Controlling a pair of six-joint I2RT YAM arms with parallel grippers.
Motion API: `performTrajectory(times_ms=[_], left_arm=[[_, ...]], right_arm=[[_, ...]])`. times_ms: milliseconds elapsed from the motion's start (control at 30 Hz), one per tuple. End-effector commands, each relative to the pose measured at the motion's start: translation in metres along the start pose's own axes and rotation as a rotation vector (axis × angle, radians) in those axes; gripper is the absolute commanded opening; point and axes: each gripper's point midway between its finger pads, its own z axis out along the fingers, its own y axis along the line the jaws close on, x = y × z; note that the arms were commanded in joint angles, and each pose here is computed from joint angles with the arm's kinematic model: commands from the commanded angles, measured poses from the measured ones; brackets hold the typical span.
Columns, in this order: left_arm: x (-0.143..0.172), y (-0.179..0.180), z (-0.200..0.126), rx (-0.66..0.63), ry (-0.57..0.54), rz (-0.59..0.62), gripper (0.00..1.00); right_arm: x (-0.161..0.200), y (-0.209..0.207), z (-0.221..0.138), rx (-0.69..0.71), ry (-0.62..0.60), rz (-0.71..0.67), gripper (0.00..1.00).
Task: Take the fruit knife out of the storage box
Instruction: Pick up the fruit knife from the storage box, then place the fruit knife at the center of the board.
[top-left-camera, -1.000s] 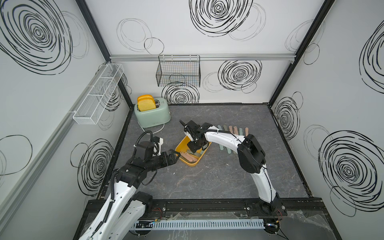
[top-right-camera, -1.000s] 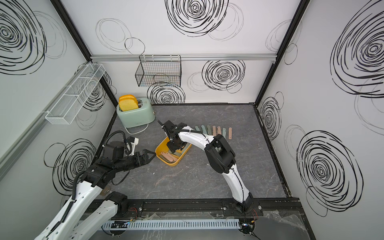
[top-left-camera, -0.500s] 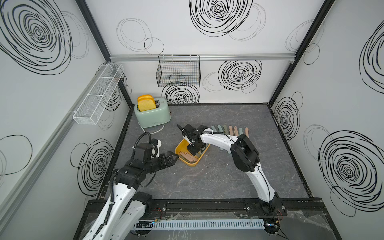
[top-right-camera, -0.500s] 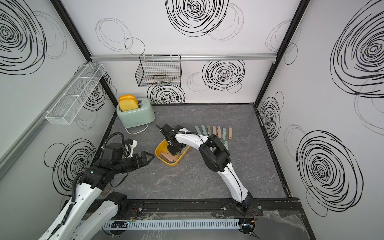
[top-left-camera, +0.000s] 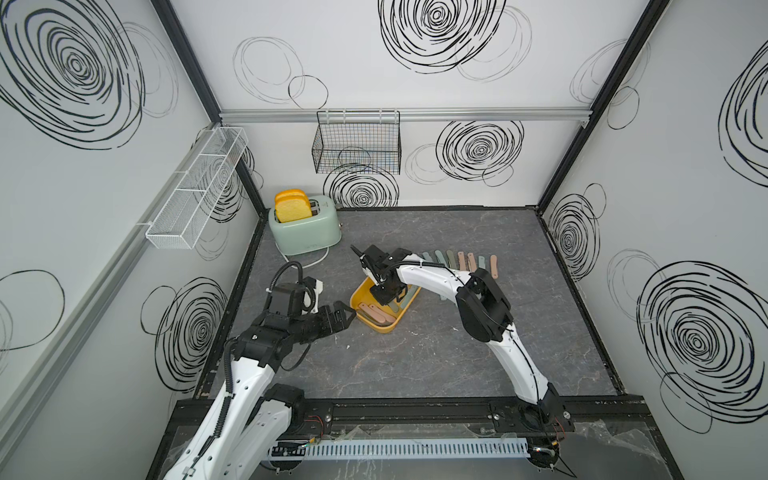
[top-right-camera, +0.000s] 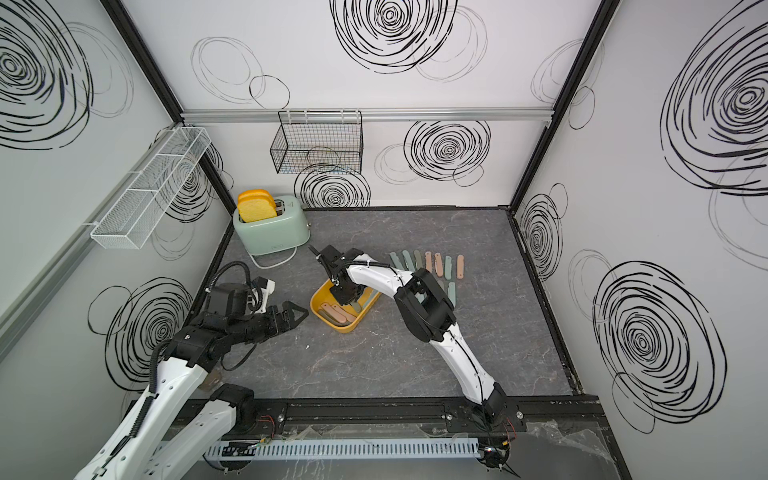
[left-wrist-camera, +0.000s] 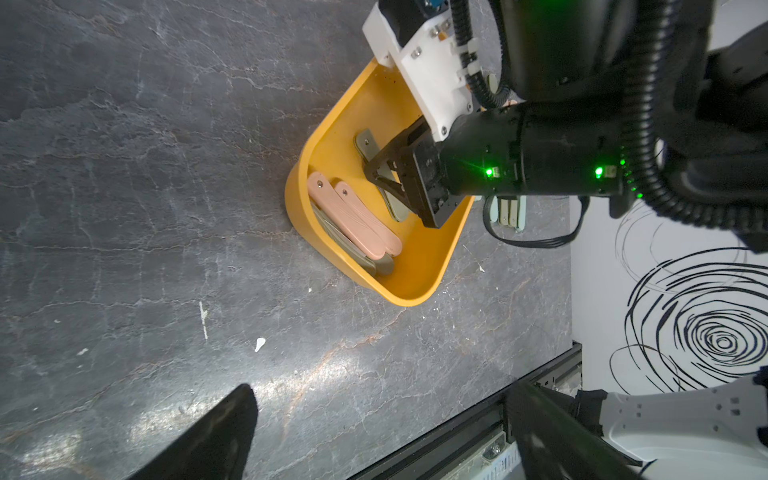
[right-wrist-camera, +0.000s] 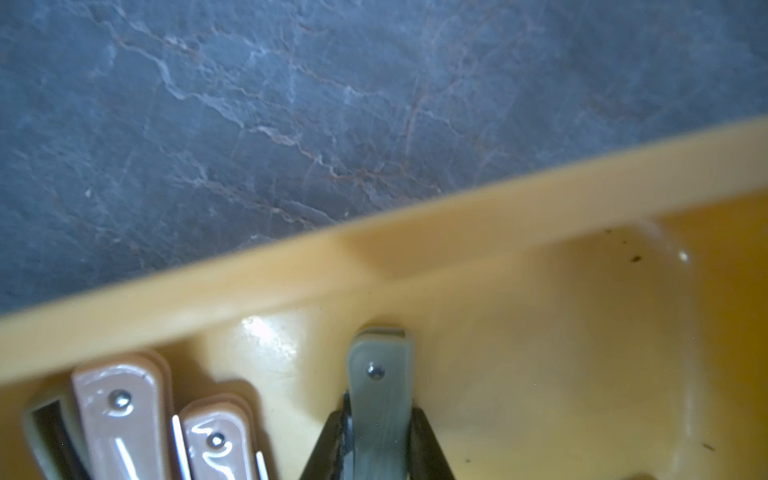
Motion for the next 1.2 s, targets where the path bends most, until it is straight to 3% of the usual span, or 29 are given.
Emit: performTrajectory(times_ms=[0, 333, 767, 967, 1167], left_arm=[[-0.016, -0.017, -0.005, 0.057, -0.043, 0.012, 0.98], [-0.048, -0.043, 0.008, 0.094, -0.073, 0.024, 0.98], [-0.054, -0.08, 0.038, 0.136, -0.039, 0.08, 0.98], [-0.048, -0.108, 0.06, 0.171, 0.004, 0.129, 0.98], [-0.039, -0.139, 0.086, 0.204, 0.063, 0.191, 0.98]], right_arm=[[0.01, -0.007, 0.008, 0.014, 0.064, 0.029, 0.16], [-0.025, -0.019, -0.038, -0.029, -0.042, 0.107, 0.16], [-0.038, -0.069, -0.09, -0.054, -0.136, 0.227, 0.16], [-0.024, -0.11, -0.111, -0.071, -0.167, 0.333, 0.16], [0.018, -0.162, -0.115, -0.037, -0.162, 0.448, 0.16]])
